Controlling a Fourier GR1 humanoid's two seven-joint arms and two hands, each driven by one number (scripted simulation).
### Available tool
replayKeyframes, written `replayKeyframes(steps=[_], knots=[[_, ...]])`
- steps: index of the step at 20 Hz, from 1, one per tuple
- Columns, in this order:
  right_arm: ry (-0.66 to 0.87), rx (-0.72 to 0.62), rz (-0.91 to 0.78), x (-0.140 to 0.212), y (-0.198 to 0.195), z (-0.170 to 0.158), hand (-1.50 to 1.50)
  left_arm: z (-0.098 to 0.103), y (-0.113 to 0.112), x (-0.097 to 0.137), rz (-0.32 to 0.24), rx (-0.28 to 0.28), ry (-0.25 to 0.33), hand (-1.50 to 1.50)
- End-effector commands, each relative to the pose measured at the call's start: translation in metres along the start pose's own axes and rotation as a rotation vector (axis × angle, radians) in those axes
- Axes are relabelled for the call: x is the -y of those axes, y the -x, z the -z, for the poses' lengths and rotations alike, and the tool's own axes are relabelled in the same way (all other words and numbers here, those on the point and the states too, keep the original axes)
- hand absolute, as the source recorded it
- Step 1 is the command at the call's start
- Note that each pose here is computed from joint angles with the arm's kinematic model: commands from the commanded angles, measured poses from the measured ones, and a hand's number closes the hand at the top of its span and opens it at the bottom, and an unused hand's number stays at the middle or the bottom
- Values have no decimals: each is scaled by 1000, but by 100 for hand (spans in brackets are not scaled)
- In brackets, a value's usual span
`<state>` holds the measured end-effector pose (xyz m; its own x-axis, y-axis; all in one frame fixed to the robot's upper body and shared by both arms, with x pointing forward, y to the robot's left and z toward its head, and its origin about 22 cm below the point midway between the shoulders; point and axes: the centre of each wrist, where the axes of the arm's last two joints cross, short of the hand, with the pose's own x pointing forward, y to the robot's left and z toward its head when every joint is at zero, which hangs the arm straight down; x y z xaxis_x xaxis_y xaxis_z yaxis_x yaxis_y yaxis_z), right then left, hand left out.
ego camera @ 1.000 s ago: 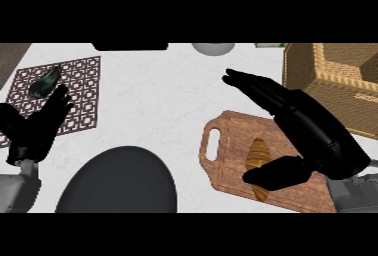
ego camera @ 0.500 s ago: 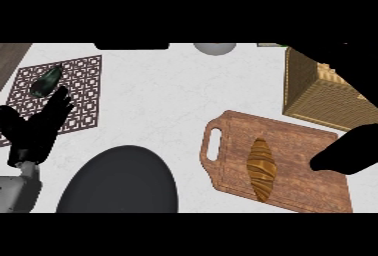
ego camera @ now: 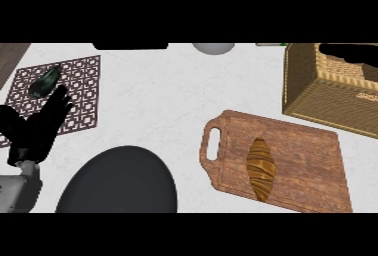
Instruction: Pick the croissant from the cutting board and place it in the basket
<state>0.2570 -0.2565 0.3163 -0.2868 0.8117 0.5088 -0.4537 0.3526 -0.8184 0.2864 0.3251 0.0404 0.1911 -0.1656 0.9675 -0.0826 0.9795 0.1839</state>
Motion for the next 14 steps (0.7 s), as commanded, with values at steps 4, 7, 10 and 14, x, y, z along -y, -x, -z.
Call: replayKeyframes(steps=[4, 7, 10, 14], knots=[[92, -1, 75, -25, 40, -42, -150, 2, -3, -10, -8, 0, -1, 0], [86, 10, 96, -46, 48, -41, -150, -2, -8, 2, -6, -11, 18, 0], [76, 18, 113, -69, 72, -41, -150, 3, 7, 8, -2, 2, 15, 0], [128, 45, 116, -106, 75, -19, -150, 5, -4, 14, -3, 10, 21, 0]])
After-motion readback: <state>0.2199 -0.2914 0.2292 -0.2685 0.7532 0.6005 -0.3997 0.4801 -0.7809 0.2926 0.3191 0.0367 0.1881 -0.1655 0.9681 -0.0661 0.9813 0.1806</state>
